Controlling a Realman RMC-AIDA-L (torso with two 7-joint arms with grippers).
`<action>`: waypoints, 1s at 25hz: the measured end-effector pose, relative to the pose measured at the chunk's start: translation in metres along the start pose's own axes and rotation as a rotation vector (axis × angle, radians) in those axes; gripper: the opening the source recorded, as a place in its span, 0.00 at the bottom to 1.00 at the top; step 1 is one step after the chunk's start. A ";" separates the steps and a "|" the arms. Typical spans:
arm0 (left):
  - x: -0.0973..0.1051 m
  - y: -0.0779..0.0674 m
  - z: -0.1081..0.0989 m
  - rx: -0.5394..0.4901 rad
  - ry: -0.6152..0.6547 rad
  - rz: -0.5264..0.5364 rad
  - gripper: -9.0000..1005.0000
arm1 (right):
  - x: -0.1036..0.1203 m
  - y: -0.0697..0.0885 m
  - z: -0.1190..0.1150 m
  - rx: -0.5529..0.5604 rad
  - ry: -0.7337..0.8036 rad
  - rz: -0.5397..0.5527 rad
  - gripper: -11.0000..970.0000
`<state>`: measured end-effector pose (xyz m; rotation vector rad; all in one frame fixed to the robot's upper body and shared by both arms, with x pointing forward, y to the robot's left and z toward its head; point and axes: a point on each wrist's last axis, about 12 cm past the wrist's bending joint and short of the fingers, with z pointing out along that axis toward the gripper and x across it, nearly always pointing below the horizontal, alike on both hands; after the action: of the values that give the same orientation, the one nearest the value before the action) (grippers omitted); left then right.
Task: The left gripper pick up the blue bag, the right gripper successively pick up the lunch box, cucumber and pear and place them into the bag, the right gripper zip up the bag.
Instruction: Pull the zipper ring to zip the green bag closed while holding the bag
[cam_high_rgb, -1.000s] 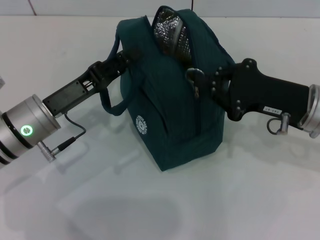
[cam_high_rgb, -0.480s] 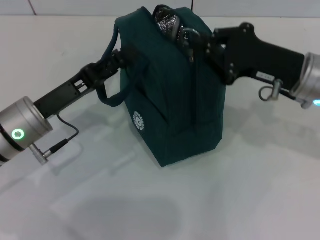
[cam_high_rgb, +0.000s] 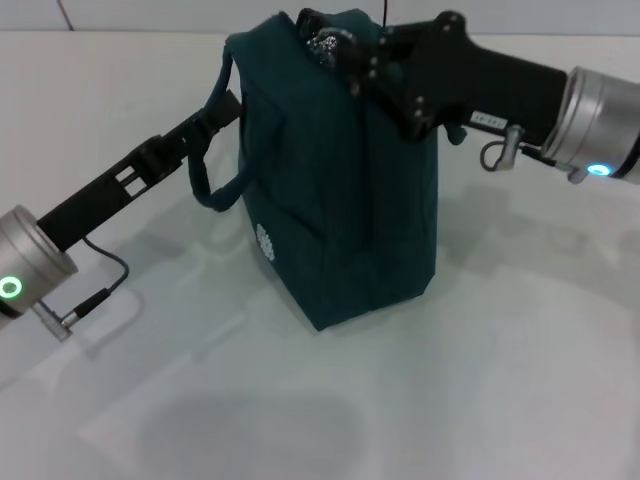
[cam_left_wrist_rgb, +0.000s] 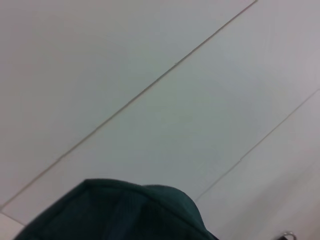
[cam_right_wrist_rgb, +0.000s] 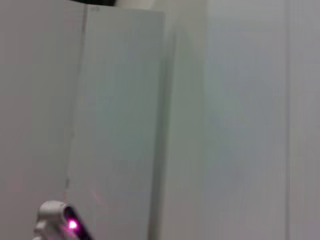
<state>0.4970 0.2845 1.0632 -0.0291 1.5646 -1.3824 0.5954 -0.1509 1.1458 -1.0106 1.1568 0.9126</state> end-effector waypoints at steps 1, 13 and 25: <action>0.000 0.000 -0.002 -0.002 -0.004 0.017 0.88 | 0.000 0.002 0.002 -0.015 0.003 -0.003 0.02; -0.006 -0.004 -0.038 -0.031 -0.146 0.169 0.88 | -0.004 0.011 0.016 -0.080 -0.020 -0.035 0.02; -0.003 -0.005 -0.038 -0.027 -0.128 0.187 0.88 | 0.001 0.019 0.025 -0.096 -0.008 -0.061 0.02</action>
<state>0.4705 0.3119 1.0629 0.0116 1.4413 -1.1906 0.5844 -0.1212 1.1444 -1.1132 1.0775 0.9297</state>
